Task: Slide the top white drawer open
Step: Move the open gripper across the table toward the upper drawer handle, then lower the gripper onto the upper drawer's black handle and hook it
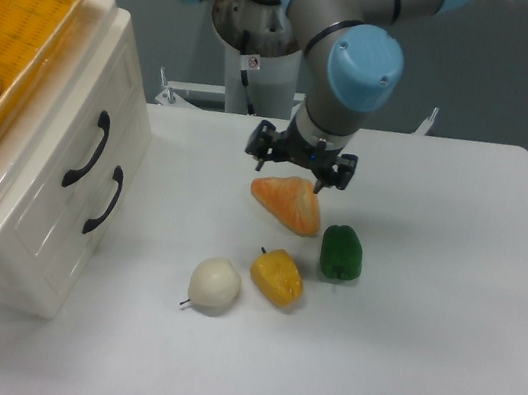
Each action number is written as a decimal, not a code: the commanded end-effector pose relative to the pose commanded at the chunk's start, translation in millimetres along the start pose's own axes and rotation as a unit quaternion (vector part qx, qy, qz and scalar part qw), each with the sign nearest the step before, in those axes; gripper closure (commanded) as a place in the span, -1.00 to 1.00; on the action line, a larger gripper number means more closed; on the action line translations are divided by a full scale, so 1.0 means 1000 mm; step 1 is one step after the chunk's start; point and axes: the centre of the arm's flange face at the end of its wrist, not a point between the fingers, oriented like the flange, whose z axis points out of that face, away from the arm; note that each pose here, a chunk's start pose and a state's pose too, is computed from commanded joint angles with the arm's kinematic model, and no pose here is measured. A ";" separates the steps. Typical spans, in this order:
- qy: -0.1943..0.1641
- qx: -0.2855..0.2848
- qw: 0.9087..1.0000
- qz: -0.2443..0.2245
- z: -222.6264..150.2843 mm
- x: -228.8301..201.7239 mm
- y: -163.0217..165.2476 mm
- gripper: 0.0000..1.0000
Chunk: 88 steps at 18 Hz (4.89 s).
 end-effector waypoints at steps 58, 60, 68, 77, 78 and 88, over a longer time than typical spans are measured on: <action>0.070 0.033 0.996 0.046 0.030 0.176 -0.047 -1.00; 0.069 0.033 0.996 0.045 0.030 0.175 -0.047 -1.00; 0.070 0.029 0.996 0.045 0.032 0.175 -0.047 -1.00; 0.069 0.028 0.996 0.044 0.035 0.174 -0.049 -1.00; 0.069 0.027 0.996 0.044 0.036 0.172 -0.049 -1.00; 0.069 0.024 0.996 0.043 0.039 0.172 -0.050 -1.00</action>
